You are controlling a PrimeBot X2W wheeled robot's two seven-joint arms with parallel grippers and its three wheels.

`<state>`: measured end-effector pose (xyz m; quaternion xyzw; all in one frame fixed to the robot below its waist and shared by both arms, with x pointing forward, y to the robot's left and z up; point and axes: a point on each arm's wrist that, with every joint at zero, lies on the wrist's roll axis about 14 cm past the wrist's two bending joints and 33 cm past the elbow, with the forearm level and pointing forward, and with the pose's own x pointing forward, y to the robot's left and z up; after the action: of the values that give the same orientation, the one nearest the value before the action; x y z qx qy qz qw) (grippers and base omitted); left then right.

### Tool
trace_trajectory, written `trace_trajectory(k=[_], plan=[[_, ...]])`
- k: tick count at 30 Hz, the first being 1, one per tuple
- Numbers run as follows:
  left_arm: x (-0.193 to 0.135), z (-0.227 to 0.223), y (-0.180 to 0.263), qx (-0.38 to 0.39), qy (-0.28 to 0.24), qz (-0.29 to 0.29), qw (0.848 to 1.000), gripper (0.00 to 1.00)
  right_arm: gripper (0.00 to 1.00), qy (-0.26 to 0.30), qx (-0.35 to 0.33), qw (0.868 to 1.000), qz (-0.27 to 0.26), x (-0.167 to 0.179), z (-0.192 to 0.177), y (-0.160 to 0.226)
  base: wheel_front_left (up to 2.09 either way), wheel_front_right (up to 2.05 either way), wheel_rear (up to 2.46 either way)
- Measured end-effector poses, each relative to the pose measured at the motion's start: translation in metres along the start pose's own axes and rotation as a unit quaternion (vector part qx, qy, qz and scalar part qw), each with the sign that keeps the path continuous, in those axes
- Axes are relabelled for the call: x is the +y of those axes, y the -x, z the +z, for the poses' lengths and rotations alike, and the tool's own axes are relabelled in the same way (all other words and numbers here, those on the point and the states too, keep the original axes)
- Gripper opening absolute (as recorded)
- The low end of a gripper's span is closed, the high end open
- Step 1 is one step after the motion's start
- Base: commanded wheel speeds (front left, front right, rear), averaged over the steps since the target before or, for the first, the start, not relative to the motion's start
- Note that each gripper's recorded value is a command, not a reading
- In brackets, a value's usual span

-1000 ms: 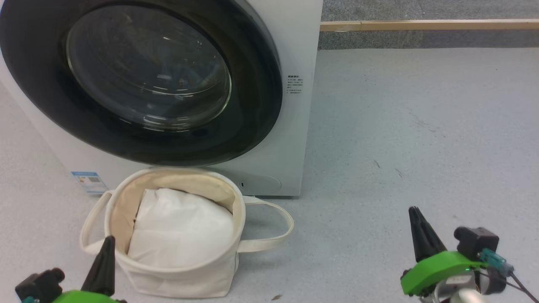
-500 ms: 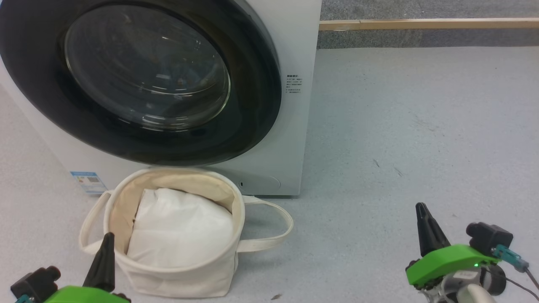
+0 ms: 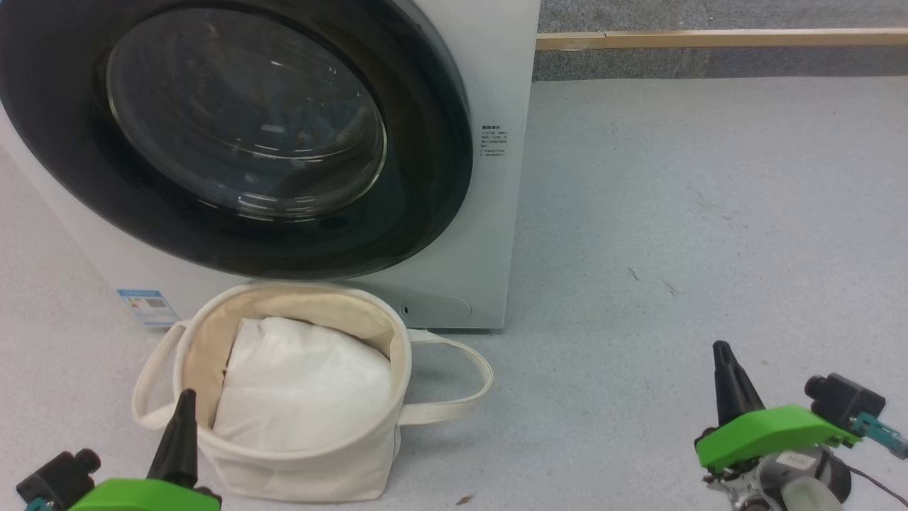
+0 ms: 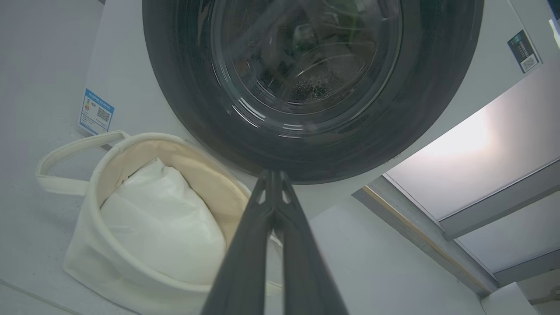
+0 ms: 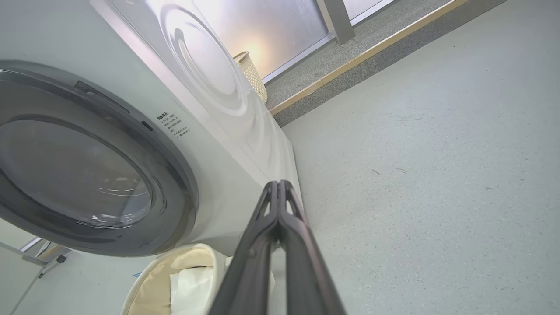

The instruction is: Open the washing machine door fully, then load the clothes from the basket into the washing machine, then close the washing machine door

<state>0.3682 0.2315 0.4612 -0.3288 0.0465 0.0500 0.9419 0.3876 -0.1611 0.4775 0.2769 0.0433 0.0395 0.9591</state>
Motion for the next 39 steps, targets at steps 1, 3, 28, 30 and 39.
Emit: trace_trajectory(k=[1, 3, 28, 30, 39], plan=[[0.0, 0.0, 0.0, 0.0, 0.005, 0.001, 1.0, 0.0, 0.0, -0.005, -0.001, 1.0, -0.001, -0.001, 0.001, 0.0, 0.0, 0.0, 0.0], [0.0, -0.001, 0.0, 0.001, 0.014, 0.002, 1.0, 0.0, 0.0, -0.015, -0.001, 1.0, -0.005, -0.002, 0.002, 0.0, 0.0, 0.0, 0.0], [-0.012, -0.005, -0.003, 0.009, 0.137, 0.002, 0.99, 0.0, 0.0, -0.153, -0.015, 0.988, -0.029, -0.013, 0.013, 0.0, 0.0, 0.0, 0.0], [-0.013, -0.005, -0.004, 0.01, 0.147, 0.001, 0.989, 0.0, 0.0, -0.165, -0.015, 0.986, -0.031, -0.014, 0.013, 0.0, 0.0, 0.0, 0.0], [-0.016, -0.006, -0.004, 0.013, 0.183, -0.001, 0.983, 0.0, 0.0, -0.207, -0.014, 0.977, -0.04, -0.019, 0.011, 0.003, 0.0, 0.0, 0.0]])
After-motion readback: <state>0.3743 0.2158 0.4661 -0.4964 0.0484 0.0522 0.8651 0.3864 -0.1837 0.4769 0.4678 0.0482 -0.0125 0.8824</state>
